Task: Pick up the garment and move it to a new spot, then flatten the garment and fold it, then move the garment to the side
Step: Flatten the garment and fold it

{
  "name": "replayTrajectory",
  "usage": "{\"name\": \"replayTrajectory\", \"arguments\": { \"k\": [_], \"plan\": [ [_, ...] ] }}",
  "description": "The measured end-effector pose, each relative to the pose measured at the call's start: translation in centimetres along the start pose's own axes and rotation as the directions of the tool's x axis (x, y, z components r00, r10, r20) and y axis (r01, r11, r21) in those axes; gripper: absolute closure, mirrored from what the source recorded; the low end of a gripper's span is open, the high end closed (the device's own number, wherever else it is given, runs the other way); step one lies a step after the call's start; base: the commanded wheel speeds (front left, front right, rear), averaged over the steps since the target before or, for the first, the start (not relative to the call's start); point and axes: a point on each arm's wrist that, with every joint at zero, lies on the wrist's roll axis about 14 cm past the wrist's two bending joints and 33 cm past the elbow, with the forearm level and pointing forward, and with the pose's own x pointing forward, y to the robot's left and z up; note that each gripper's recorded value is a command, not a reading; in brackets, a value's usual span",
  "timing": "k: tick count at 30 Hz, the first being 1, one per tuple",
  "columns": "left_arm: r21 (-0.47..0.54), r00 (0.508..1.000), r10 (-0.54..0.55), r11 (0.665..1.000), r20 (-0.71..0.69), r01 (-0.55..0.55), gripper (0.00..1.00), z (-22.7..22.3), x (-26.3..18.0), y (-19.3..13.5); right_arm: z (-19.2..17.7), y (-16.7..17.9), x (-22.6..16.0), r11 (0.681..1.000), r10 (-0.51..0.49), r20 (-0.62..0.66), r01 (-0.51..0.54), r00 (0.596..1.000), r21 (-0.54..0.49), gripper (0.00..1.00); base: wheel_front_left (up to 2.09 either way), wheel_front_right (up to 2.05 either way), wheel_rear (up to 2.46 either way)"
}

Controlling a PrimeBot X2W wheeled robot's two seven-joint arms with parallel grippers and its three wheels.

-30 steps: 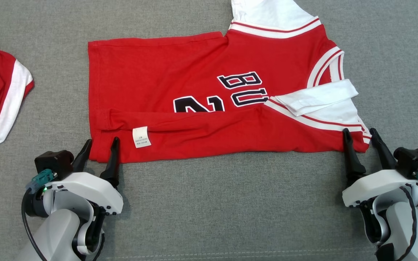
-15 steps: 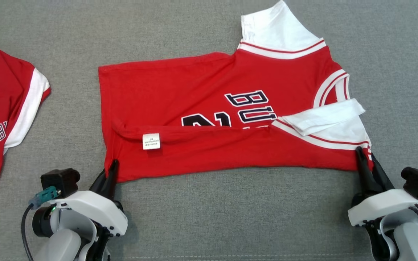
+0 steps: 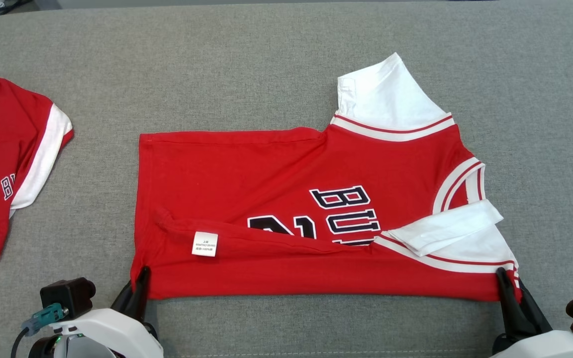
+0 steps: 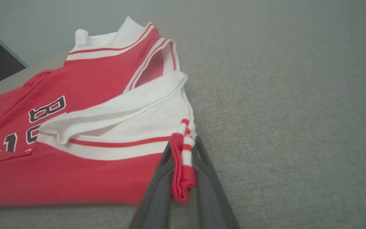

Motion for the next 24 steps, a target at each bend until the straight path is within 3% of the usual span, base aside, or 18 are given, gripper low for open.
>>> {"name": "replayTrajectory", "arguments": {
  "k": [2, 3, 4, 5, 13, 24],
  "plan": [
    [-0.009, 1.0, 0.005, 1.0, -0.018, -0.005, 1.0, -0.4, -0.1, 0.1, -0.2, -0.1, -0.1, 1.0, -0.01, -0.007, 0.01, 1.0, 0.012, 1.0, 0.0, 0.0, 0.0],
    [-0.017, 1.0, 0.005, 1.0, -0.028, -0.005, 0.91, -0.6, -0.1, 0.1, -0.1, -0.2, -0.1, 1.0, -0.015, -0.002, 0.015, 1.0, 0.016, 0.61, 0.0, 0.0, 0.0],
    [-0.019, 0.999, 0.006, 1.0, -0.032, -0.007, 0.37, -0.7, -0.1, 0.1, -0.1, -0.2, -0.1, 1.0, -0.018, -0.002, 0.018, 1.0, 0.017, 0.0, 0.0, 0.0, 0.0],
    [-0.028, 0.999, 0.007, 1.0, -0.037, -0.008, 0.0, -0.9, -0.2, 0.1, -0.2, -0.3, -0.1, 1.0, -0.019, -0.006, 0.019, 1.0, 0.02, 0.0, 0.0, 0.0, 0.0],
    [-0.031, 0.998, 0.053, 0.998, 0.029, -0.052, 0.0, -0.1, -0.3, 1.3, 0.4, -1.2, 0.0, 0.998, -0.054, 0.032, 0.053, 0.998, 0.037, 0.0, 0.0, 0.0, 0.0],
    [0.11, 0.968, 0.01, 0.993, 0.249, -0.038, 0.0, 6.5, -0.2, -0.1, 5.5, -2.5, 1.0, 0.997, -0.078, 0.195, 0.082, 0.978, -0.013, 0.0, 0.0, 0.0, 0.0]
  ]
}}
